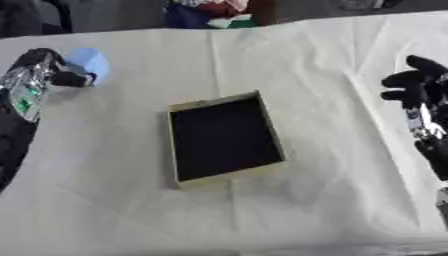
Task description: Pick up objects on the table and place them in the box.
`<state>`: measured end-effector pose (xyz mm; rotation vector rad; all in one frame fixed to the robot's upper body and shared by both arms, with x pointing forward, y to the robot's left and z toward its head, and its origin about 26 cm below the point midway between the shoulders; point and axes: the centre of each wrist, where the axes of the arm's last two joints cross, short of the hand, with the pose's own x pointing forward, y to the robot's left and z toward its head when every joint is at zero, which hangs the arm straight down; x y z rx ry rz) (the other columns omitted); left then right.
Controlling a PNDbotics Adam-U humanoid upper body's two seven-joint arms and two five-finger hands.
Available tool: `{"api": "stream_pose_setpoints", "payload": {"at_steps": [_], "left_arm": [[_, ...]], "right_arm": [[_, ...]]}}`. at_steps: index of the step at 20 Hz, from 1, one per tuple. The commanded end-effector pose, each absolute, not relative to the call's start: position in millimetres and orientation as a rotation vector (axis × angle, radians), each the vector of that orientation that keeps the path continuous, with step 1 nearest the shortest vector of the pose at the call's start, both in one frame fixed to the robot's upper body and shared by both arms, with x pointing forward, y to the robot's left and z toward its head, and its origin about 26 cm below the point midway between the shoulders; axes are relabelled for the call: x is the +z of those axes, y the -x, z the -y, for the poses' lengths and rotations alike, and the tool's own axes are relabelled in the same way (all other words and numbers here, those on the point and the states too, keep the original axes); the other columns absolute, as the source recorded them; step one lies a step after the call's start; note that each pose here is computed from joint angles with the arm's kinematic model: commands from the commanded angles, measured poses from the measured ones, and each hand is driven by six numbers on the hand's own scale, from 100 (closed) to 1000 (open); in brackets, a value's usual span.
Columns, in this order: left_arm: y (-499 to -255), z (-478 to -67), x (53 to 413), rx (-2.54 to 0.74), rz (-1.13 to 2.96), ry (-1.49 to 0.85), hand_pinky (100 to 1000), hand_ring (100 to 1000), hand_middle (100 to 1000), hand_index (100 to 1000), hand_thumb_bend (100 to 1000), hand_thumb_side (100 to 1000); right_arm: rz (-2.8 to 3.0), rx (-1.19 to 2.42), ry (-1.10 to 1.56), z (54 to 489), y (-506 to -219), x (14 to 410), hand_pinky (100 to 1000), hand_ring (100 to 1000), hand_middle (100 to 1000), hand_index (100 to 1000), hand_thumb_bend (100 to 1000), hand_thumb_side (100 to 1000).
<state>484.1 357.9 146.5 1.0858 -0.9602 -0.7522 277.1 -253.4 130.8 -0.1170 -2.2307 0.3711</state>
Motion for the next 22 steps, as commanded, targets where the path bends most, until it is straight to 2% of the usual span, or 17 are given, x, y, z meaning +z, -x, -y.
{"api": "stream_pose_setpoints", "payload": {"at_steps": [1,5,8,12,15,22], "left_arm": [[-486,-358,162,-0.728,1.003,-1.119,723,664,631,789,515,514],[-486,-357,161,-0.724,1.006,-1.119,721,662,630,789,535,519],[-487,-357,160,-0.722,1.009,-1.123,718,657,624,784,516,523],[-487,-356,160,-0.707,1.016,-1.139,706,641,608,764,452,539],[-487,-355,160,-0.693,1.024,-1.157,696,628,594,748,338,539],[-487,-352,171,-0.68,1.101,-1.177,679,610,572,727,326,540]], "right_arm": [[2.256,0.386,0.126,255,-278,139,701,745,654,875,100,530],[2.257,0.387,0.126,255,-278,139,701,745,654,875,100,531],[2.258,0.388,0.126,255,-278,139,701,745,654,875,100,528],[2.257,0.389,0.126,255,-278,139,701,745,654,875,100,528],[2.257,0.39,0.126,256,-278,139,701,745,654,875,100,528],[2.256,0.388,0.128,256,-277,139,702,744,654,875,100,527]]}}
